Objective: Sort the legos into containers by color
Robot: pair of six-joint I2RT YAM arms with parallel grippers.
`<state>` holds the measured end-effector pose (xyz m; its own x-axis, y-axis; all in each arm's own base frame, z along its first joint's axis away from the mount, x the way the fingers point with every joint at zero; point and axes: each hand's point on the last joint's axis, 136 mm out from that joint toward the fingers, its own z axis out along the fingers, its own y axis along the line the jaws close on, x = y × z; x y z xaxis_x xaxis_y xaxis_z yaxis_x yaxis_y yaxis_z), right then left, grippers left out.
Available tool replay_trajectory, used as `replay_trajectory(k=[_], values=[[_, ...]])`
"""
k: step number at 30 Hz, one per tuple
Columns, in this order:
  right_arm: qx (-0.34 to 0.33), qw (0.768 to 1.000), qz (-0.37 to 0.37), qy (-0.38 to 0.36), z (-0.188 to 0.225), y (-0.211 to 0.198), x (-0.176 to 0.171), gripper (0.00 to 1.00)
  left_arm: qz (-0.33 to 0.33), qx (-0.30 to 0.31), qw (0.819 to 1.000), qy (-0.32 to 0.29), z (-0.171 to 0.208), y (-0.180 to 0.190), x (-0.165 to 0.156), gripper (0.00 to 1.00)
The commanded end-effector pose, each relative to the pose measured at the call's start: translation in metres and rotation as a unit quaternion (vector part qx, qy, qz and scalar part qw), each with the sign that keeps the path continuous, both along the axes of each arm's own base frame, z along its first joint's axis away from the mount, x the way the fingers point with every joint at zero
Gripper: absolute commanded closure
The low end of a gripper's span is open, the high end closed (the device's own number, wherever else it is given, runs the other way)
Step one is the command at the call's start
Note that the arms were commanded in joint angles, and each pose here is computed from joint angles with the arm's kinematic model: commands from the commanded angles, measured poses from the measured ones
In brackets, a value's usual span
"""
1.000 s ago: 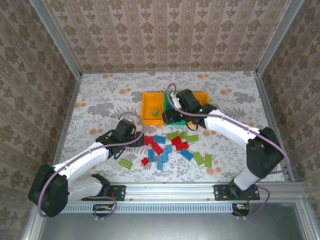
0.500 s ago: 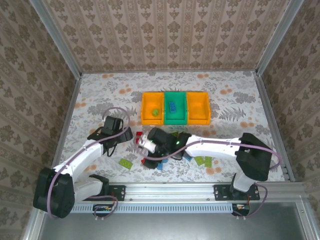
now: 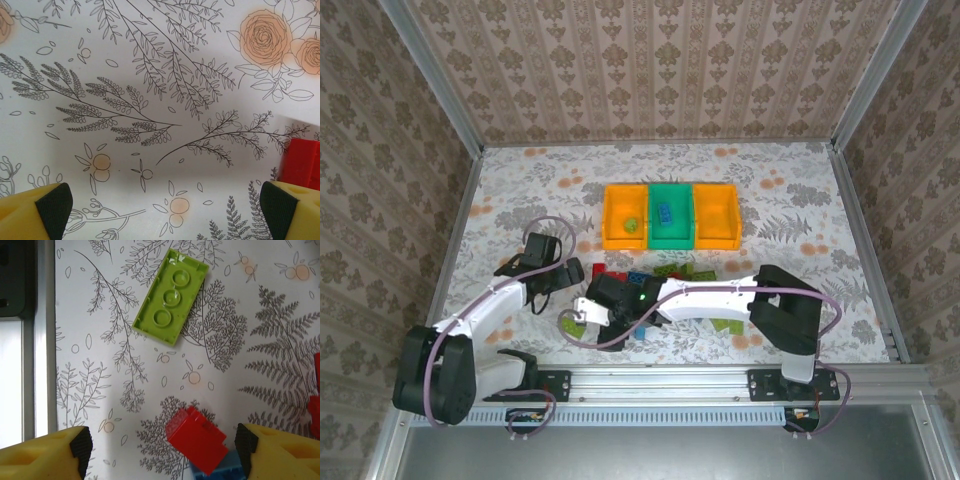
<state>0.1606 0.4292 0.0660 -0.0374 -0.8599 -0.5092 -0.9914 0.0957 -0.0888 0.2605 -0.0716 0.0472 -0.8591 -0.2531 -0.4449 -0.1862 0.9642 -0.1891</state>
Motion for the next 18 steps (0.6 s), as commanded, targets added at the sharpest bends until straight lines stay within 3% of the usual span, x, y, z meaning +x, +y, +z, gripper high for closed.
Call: replay_trajectory(k=[1, 18], values=[[-0.038, 0.999, 0.027, -0.011, -0.013, -0.005, 0.001, 0.23, 0.005, -0.012, 1.000, 0.013, -0.007, -0.001, -0.004, 0.00], [-0.085, 0.994, 0.058, -0.038, -0.041, -0.002, 0.012, 0.37, 0.004, -0.020, 1.000, 0.015, -0.006, -0.002, -0.004, 0.00]])
